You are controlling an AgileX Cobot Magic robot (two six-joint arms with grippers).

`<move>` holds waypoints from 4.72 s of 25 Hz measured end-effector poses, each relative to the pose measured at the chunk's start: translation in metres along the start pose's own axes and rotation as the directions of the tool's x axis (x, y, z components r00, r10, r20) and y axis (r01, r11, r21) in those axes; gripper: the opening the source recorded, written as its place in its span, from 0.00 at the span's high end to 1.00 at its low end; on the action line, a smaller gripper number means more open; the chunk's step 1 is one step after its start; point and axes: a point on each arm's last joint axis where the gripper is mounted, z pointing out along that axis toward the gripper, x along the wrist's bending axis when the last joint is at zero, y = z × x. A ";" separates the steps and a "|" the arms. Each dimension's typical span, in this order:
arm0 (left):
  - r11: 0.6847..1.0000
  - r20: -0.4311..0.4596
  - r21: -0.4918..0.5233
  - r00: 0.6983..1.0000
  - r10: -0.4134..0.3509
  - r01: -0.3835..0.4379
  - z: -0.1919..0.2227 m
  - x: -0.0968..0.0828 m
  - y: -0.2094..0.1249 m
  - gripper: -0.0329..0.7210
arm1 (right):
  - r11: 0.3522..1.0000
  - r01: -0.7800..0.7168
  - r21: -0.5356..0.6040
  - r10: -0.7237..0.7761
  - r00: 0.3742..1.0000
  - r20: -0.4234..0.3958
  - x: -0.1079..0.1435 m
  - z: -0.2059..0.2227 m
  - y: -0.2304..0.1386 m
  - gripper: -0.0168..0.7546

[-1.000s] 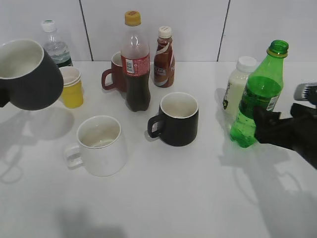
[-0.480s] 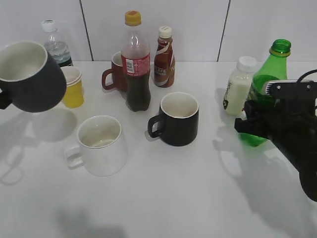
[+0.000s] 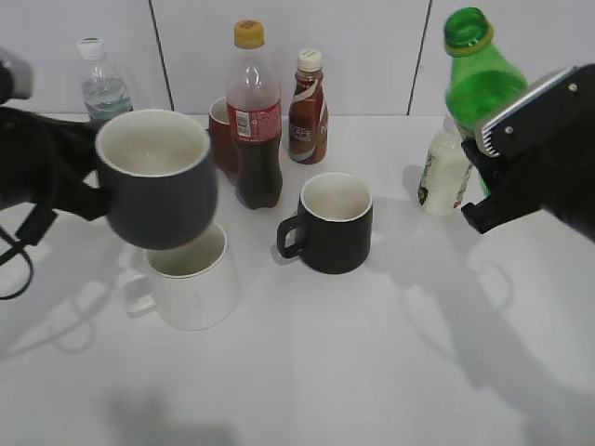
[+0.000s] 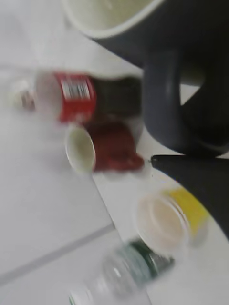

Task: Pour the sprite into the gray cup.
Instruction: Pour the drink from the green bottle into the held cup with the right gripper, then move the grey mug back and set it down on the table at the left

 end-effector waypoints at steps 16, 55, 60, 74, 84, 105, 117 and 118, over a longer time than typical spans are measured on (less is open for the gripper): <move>0.989 0.295 0.071 0.950 0.103 -0.129 0.026 -0.091 0.027 0.87 | 0.814 0.569 -0.118 -0.573 0.820 0.002 -0.009 0.007 0.041 0.49; 0.993 0.331 0.075 0.942 0.064 -0.093 0.042 -0.115 0.047 0.87 | 0.788 0.586 -0.188 -0.608 0.787 -0.099 0.003 0.006 0.040 0.49; 0.998 0.310 -0.016 0.949 0.059 -0.056 0.033 -0.106 0.065 0.87 | 0.958 0.254 -0.132 -0.275 0.946 -0.174 0.003 0.005 0.040 0.49; 0.959 -0.296 -0.116 0.913 -0.282 0.259 -0.007 0.063 -0.012 0.87 | 0.827 -0.561 0.045 0.559 0.828 0.039 -0.064 -0.002 0.004 0.49; 0.952 -0.412 -0.116 0.859 -0.304 0.282 0.033 0.095 -0.099 0.87 | 0.847 -0.525 0.082 0.526 0.850 0.018 -0.051 0.001 -0.023 0.49; 0.952 -0.327 -0.019 0.898 -0.294 0.305 0.054 0.077 -0.153 0.72 | 0.832 -0.550 0.073 0.551 0.835 0.008 -0.051 0.001 -0.022 0.49; 0.962 -0.294 -0.060 0.916 -0.273 0.268 0.050 0.077 -0.136 0.66 | 0.823 -0.564 0.072 0.565 0.825 0.009 -0.051 0.001 -0.022 0.49; 0.961 -0.294 -0.057 0.915 -0.275 0.270 0.048 0.076 -0.137 0.66 | 0.822 -0.566 0.072 0.567 0.824 0.009 -0.051 0.001 -0.022 0.49</move>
